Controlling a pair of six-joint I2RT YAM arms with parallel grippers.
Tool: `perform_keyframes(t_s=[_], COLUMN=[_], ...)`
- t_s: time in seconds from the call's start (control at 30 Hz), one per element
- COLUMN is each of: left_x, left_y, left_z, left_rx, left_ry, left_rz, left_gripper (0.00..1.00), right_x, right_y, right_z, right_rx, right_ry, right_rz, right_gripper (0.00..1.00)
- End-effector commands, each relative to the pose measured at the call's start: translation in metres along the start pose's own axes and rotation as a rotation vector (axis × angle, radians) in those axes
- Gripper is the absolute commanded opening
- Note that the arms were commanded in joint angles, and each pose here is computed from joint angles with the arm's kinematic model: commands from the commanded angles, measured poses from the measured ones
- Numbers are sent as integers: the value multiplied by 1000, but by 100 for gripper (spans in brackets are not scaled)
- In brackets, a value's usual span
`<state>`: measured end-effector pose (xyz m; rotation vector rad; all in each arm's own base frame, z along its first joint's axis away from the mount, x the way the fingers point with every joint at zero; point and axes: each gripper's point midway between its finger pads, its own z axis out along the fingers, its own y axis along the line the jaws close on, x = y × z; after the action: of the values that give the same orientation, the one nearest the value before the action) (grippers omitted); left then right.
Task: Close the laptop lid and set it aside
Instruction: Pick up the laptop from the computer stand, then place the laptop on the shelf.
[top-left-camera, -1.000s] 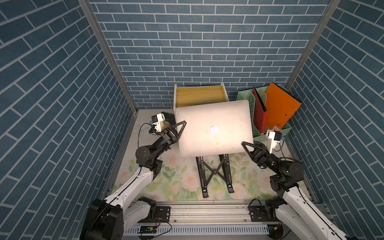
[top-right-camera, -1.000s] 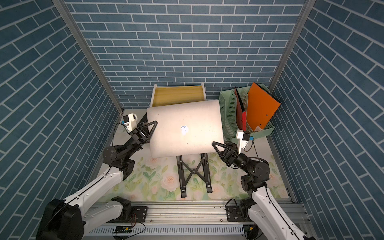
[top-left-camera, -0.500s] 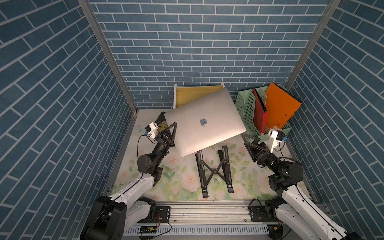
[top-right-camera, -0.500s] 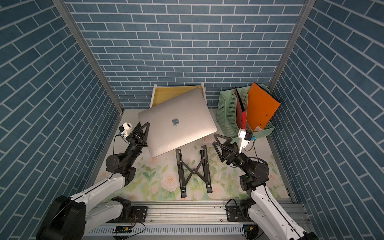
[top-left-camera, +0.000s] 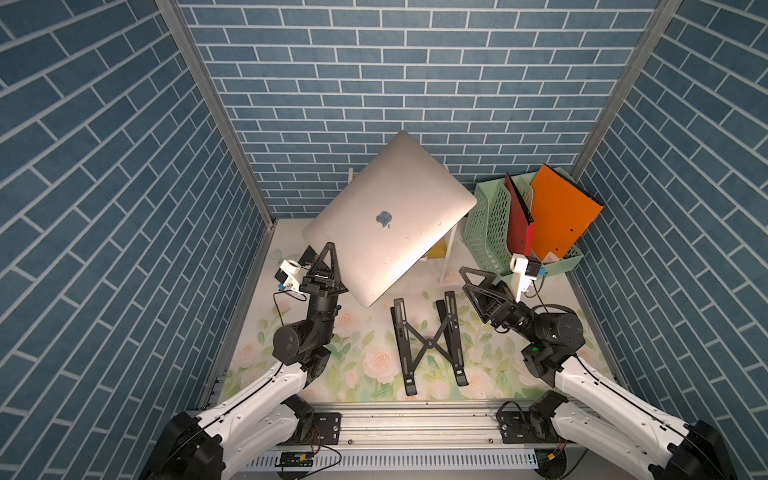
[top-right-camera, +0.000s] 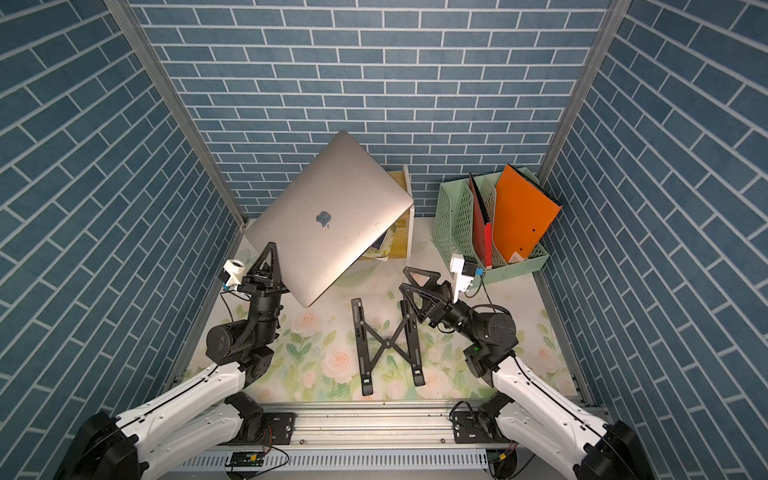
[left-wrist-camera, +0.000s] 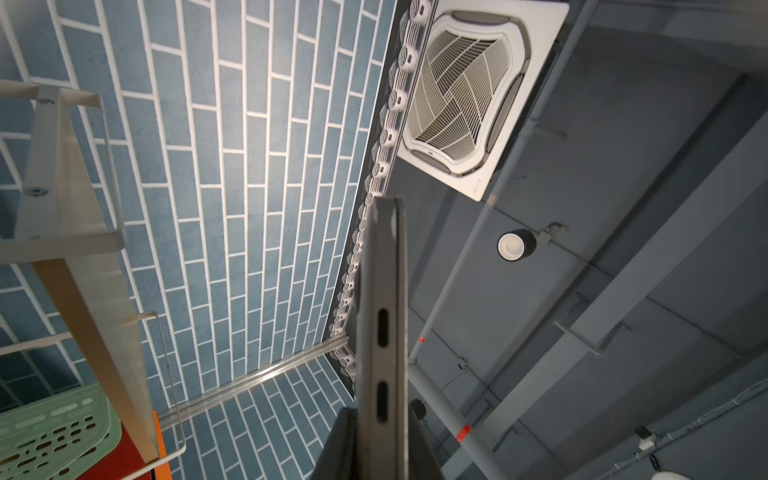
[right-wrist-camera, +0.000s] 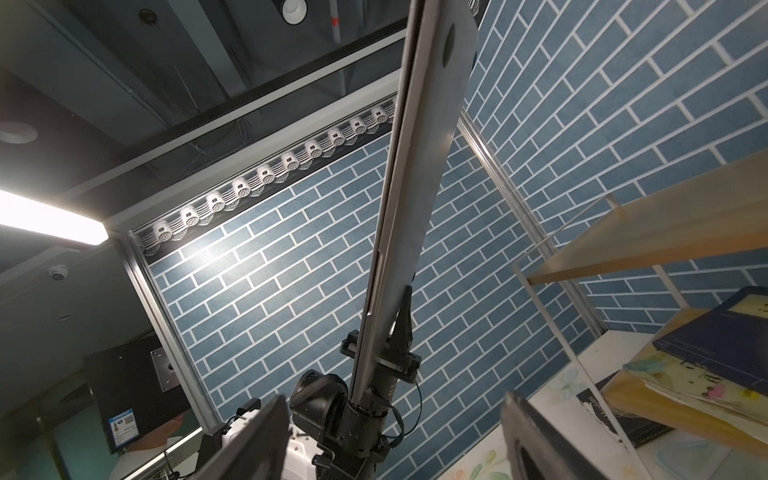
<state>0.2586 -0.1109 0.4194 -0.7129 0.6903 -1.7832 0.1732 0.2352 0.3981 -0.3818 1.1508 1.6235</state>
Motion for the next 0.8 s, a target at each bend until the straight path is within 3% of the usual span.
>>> perform_keyframes(t_s=[0.0, 0.17, 0.77], left_x=[-24, -15, 5], left_y=[-44, -23, 23], left_z=[11, 28, 61], left_rx=[115, 47, -156], left_ry=[-207, -283, -573], left_rz=[-49, -64, 107], left_gripper=[0, 0, 0], right_x=[-14, -13, -16], right_y=[7, 9, 27], right_z=[-3, -10, -38], right_rx=[22, 50, 98], right_ry=[-45, -37, -34], right_rz=[-90, -113, -202], right_gripper=[81, 81, 83])
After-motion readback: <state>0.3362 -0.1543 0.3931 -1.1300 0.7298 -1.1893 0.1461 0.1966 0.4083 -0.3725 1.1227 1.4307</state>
